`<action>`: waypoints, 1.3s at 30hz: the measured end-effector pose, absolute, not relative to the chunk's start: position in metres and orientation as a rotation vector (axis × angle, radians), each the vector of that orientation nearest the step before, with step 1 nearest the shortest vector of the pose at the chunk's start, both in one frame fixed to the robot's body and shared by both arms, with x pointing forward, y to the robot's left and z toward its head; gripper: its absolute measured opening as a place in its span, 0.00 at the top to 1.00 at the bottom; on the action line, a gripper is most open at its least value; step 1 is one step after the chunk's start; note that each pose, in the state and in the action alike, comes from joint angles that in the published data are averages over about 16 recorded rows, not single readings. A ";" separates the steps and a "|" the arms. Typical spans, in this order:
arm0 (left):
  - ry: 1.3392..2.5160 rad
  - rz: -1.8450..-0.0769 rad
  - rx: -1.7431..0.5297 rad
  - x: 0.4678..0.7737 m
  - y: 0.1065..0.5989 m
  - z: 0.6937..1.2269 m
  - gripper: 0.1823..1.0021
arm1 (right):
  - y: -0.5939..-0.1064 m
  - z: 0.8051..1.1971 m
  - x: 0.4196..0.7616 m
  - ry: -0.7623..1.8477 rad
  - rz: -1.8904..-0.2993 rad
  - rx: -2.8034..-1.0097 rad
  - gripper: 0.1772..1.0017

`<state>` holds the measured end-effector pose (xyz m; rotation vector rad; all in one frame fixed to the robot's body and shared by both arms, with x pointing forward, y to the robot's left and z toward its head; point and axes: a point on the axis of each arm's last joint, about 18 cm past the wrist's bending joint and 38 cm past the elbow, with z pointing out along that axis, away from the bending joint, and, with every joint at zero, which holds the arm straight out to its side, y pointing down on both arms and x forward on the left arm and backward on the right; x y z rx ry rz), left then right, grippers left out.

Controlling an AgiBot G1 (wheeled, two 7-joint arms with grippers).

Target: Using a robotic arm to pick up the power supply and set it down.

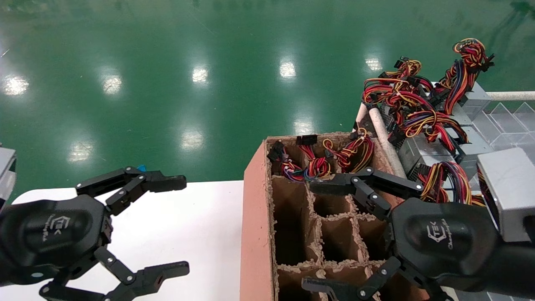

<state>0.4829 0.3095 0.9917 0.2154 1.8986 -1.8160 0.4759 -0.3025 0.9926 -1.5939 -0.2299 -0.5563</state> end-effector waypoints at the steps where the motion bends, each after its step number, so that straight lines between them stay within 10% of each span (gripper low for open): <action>1: 1.899 -1.816 0.215 0.483 0.310 0.992 0.00 | -0.302 0.993 0.476 -0.230 -0.556 -1.594 0.00; 39: 1.899 -1.816 0.215 0.483 0.310 0.992 0.00 | -0.302 0.993 0.476 -0.230 -0.556 -1.594 0.00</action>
